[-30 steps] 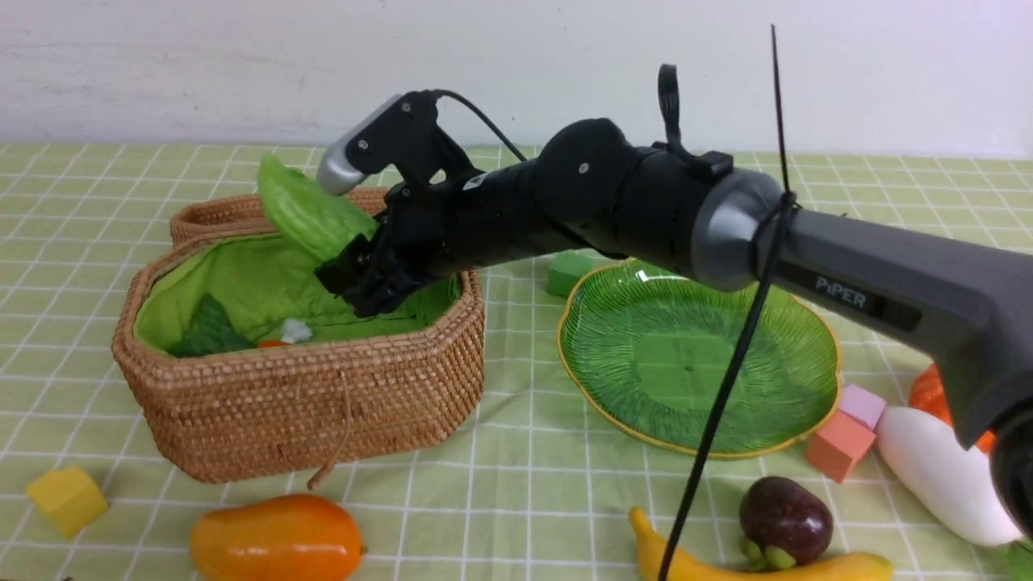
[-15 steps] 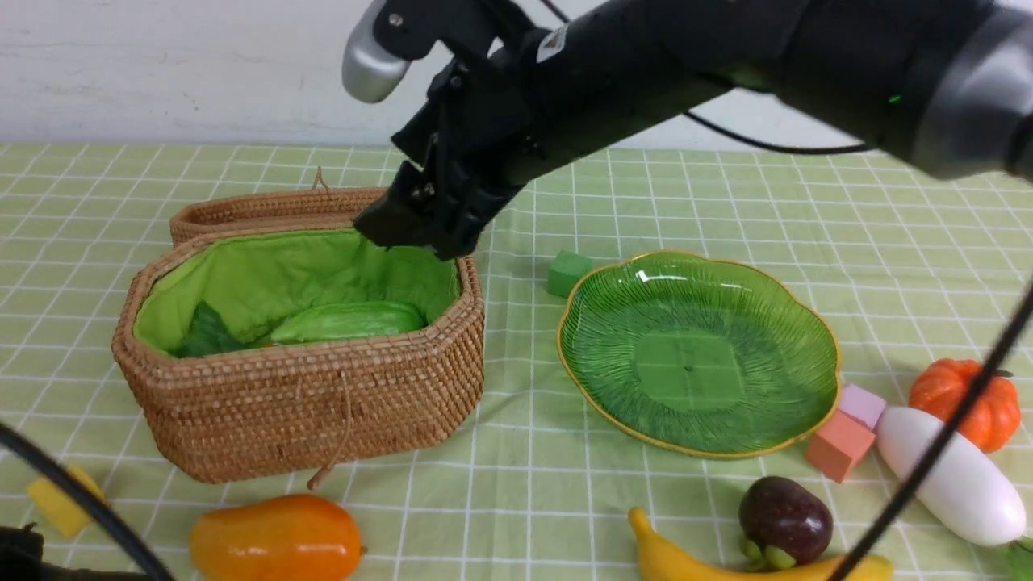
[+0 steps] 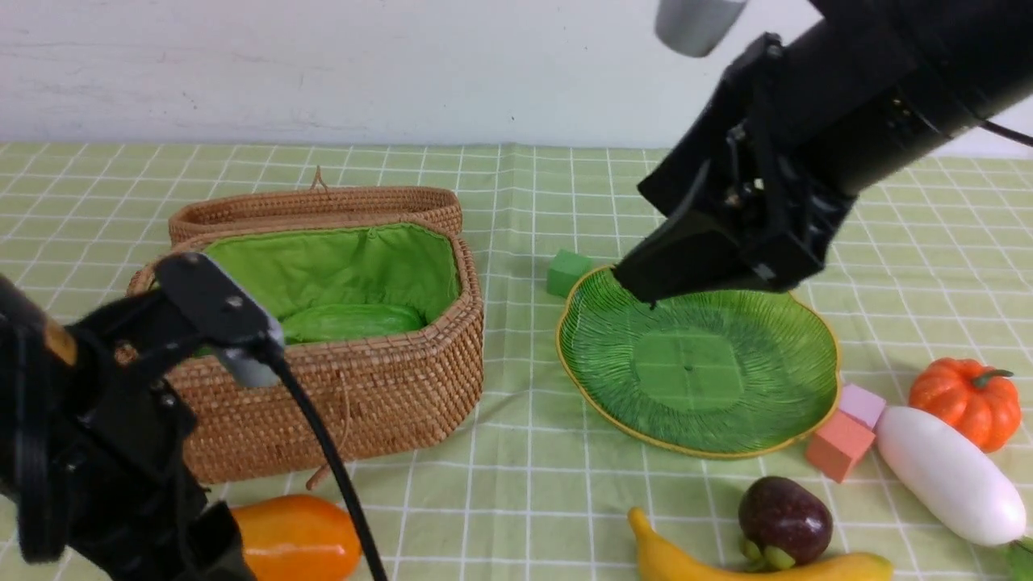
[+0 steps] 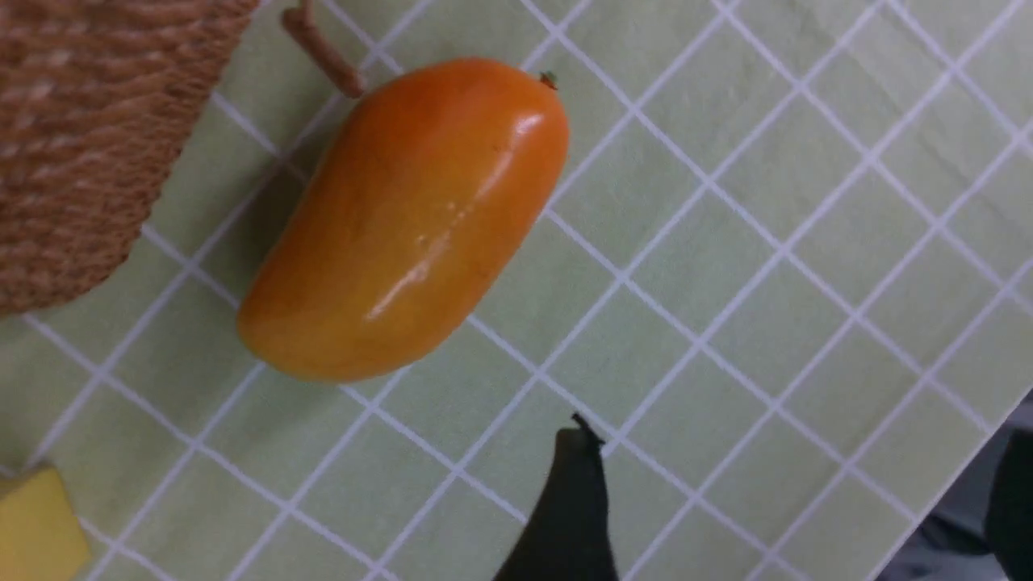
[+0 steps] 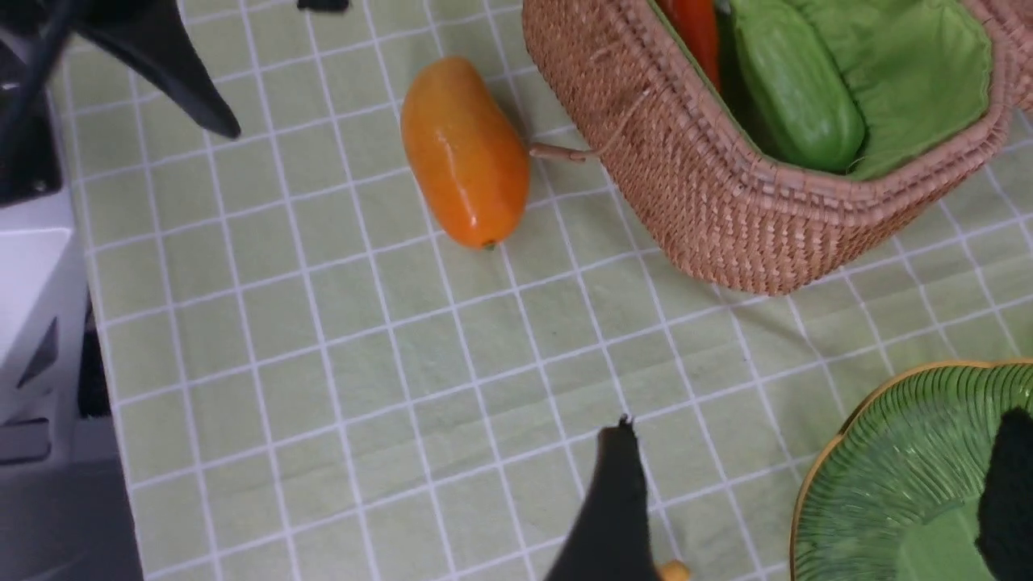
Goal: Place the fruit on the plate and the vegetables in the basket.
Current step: Grab the mango with your left arm and place it on the right plate
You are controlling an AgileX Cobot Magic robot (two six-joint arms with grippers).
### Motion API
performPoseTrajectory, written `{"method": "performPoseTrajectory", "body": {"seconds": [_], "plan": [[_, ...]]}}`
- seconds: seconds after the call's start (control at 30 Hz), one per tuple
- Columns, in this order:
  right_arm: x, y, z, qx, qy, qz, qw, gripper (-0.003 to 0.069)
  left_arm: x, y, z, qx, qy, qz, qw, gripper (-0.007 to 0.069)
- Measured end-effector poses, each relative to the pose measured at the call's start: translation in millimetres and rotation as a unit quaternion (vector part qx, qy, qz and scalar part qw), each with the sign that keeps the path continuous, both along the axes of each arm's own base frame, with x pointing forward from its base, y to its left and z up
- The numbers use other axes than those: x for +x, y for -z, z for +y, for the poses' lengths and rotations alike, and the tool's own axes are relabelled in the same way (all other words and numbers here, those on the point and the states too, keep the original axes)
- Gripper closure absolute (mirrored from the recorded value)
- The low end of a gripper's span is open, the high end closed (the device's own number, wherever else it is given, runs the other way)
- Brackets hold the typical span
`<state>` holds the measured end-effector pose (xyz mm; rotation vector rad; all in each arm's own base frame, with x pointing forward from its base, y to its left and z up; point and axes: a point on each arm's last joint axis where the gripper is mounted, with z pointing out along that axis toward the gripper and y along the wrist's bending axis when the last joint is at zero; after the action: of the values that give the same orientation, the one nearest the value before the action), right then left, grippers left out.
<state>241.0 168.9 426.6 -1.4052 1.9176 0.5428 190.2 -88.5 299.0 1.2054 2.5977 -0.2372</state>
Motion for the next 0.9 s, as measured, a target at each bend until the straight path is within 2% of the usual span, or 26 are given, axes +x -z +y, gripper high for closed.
{"method": "performPoseTrajectory", "body": {"seconds": [0.1, 0.17, 0.27, 0.4, 0.73, 0.9], "plan": [[-15.1, -0.9, -10.8, 0.025, 0.002, -0.01, 1.0, 0.0097, 0.9, 4.7, -10.4, 0.085, 0.084, -0.048, 0.992, 0.0016], [-23.1, -1.7, -13.2, 0.042, -0.001, -0.017, 0.999, 0.0097, 8.2, 6.0, -11.5, 0.122, 0.113, -0.088, 0.982, 0.0024], [-34.1, -0.7, -15.6, 0.062, -0.01, -0.026, 0.998, 0.0097, 25.2, 13.6, -16.0, 0.147, 0.14, -0.128, 0.971, 0.0034], [-40.5, 0.5, -17.2, 0.07, -0.018, -0.03, 0.997, 0.0097, 39.9, 32.2, -23.8, 0.16, 0.17, -0.117, 0.965, 0.0036], [-49.9, -5.6, -21.7, 0.073, -0.023, -0.039, 0.996, 0.0097, 68.1, 72.2, -22.0, 0.158, 0.16, -0.068, 0.972, 0.0036], [-57.1, -10.0, -24.6, 0.074, -0.029, -0.046, 0.996, 0.0097, 79.9, 91.1, -18.9, 0.128, 0.15, -0.038, 0.98, 0.0036]]}}
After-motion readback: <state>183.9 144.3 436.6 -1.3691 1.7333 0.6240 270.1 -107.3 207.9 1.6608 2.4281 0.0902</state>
